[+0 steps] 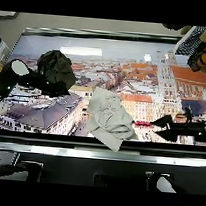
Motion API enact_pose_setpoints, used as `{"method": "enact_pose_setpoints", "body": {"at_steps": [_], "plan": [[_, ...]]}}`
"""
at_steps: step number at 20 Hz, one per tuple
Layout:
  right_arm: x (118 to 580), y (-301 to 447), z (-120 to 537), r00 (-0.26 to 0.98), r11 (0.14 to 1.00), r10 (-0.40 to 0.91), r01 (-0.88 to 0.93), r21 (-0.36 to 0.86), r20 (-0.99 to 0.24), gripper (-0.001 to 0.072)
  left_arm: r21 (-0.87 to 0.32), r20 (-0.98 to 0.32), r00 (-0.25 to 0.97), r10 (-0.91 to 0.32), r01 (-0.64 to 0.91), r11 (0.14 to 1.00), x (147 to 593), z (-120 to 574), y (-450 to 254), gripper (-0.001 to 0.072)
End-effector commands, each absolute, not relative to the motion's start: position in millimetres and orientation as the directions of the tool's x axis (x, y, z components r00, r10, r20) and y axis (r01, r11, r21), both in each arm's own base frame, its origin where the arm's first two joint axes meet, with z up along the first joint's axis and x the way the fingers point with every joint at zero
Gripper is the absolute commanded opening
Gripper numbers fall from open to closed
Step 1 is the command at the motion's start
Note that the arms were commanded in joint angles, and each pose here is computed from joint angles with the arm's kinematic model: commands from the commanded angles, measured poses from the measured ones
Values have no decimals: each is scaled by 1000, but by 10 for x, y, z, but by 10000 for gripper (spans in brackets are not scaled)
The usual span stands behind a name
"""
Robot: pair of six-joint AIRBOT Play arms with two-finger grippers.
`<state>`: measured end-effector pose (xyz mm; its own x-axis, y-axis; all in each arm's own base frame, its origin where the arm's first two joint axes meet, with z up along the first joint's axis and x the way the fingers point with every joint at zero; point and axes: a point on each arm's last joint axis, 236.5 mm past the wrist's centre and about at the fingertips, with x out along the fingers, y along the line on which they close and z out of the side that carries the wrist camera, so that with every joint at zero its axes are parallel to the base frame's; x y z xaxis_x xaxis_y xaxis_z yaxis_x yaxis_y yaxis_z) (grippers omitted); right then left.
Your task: Fold the clothes and pants, and hang the long-sleeved shirts on hangers.
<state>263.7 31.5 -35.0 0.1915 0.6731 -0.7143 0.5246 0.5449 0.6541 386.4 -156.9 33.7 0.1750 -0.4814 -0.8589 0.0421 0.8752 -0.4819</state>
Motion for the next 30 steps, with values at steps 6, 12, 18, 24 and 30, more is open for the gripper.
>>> {"method": "enact_pose_setpoints", "body": {"at_steps": [6,12,18,24,30], "plan": [[2449,600,-917,305,381,688,620,686,-658,554,-479,-861,174,-478,35,877,3858,332,-1545,321],[2478,642,-909,310,349,698,639,685,-645,546,-488,-860,181,-478,-17,873,3876,335,-1545,322],[2374,1163,-1107,168,493,670,626,603,-723,543,-488,-860,182,-477,-17,873,3877,336,-1543,322],[2378,1155,-1112,170,501,667,619,606,-725,43,-488,-847,253,-467,-24,872,4041,317,-1513,579],[2382,1146,-1117,171,510,664,609,607,-728,32,-587,-800,212,-561,-86,805,4070,-350,-1867,520]]}}
